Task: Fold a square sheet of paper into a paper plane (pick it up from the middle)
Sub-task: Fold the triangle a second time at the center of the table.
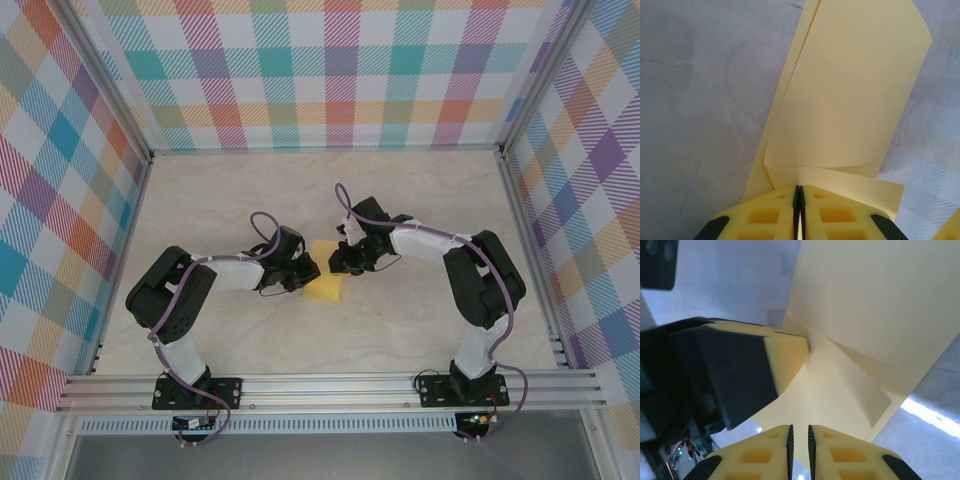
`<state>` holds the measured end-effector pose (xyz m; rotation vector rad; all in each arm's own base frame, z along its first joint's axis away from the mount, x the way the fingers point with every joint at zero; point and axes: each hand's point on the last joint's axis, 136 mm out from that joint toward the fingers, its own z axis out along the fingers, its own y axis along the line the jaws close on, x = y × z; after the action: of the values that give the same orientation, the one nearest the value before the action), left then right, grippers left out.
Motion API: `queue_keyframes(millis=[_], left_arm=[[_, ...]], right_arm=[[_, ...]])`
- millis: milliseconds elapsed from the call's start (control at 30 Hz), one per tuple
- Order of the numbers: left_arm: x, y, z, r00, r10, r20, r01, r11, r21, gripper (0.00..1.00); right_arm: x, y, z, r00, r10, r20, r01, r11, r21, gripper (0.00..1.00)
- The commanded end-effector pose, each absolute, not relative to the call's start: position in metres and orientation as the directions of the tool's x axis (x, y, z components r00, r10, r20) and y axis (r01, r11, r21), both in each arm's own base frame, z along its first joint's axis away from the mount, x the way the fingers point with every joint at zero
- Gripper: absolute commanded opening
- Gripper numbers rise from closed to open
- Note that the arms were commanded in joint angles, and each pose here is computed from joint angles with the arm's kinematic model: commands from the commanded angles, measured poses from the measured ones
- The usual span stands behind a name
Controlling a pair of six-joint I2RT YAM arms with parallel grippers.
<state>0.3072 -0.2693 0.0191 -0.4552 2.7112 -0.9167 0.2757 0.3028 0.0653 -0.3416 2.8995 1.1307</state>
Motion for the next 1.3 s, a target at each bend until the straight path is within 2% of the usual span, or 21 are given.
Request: queue_keyframes(millis=[0, 233, 600, 1267], left_arm=[[0.294, -0.258, 0.004, -0.919, -0.380, -0.102, -0.261, 0.783, -0.565, 0.13], [0.293, -0.257, 0.003, -0.918, -0.385, -0.099, -0.267, 0.782, -0.563, 0.13], [0.292, -0.256, 0.004, -0.917, -0.387, -0.098, -0.269, 0.780, -0.564, 0.13], [0.291, -0.253, 0.002, -0.914, -0.394, -0.098, -0.279, 0.785, -0.554, 0.12]], right_arm=[[0.257, 0.308, 0.068, -0.972, -0.225, -0.059, -0.202, 0.691, 0.694, 0.15], [0.237, 0.311, 0.048, -0.965, -0.263, -0.007, -0.197, 0.706, 0.680, 0.15], [0.232, 0.306, 0.025, -0.964, -0.262, 0.045, -0.169, 0.737, 0.655, 0.14], [0.218, 0.306, 0.017, -0.953, -0.290, 0.089, -0.158, 0.724, 0.671, 0.14]])
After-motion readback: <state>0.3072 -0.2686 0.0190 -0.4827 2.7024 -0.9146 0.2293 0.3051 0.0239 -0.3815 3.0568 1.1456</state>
